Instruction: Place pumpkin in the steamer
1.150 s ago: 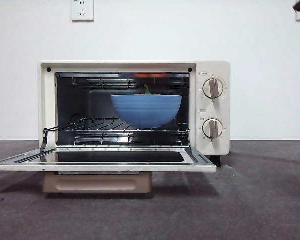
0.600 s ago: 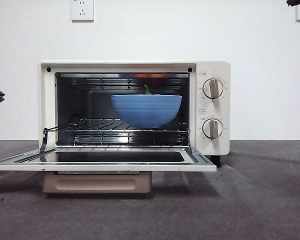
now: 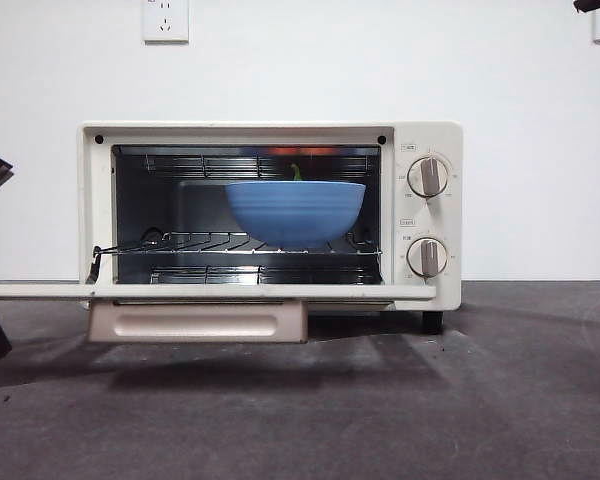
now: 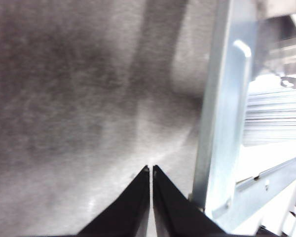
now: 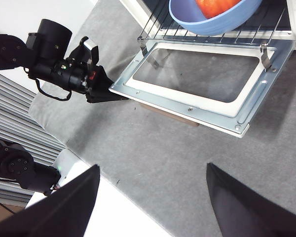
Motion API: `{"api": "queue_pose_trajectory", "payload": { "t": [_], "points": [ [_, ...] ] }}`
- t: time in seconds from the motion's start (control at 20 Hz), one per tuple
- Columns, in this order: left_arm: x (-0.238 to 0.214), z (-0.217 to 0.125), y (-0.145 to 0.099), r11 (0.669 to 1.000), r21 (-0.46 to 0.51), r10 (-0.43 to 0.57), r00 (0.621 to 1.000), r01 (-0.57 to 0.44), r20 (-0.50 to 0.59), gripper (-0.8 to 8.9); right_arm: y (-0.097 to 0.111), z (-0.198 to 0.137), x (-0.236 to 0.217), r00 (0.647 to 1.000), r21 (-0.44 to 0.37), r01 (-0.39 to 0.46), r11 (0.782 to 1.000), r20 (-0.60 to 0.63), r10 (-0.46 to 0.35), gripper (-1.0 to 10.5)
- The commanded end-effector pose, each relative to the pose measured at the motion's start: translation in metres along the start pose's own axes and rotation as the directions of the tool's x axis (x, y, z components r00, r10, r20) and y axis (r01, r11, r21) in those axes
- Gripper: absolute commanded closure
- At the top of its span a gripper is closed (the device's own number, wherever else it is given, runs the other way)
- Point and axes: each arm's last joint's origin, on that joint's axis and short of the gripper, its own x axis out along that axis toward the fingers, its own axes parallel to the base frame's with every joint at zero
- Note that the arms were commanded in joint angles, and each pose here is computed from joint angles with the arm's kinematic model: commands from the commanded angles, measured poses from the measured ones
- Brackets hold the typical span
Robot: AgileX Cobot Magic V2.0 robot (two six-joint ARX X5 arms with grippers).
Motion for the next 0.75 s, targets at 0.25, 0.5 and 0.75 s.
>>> {"api": "queue_pose_trajectory", "payload": {
  "t": [0.25, 0.5, 0.75],
  "points": [
    [-0.017, 0.033, -0.035, 0.988, 0.108, -0.116, 0.990, 0.107, 0.077, 7.99, 0.001, 0.001, 0.001, 1.000, 0.001, -0.012, 1.000, 0.004, 0.012, 6.1],
    [-0.034, 0.052, -0.060, 0.976, 0.175, -0.159, 0.976, 0.132, 0.152, 7.99, 0.001, 0.001, 0.001, 1.000, -0.008, -0.012, 1.000, 0.005, 0.012, 6.1],
    [-0.052, 0.074, -0.087, 0.954, 0.220, -0.261, 0.923, 0.203, 0.281, 7.99, 0.001, 0.002, 0.001, 1.000, -0.024, -0.011, 1.000, 0.009, 0.011, 6.1]
  ]
}}
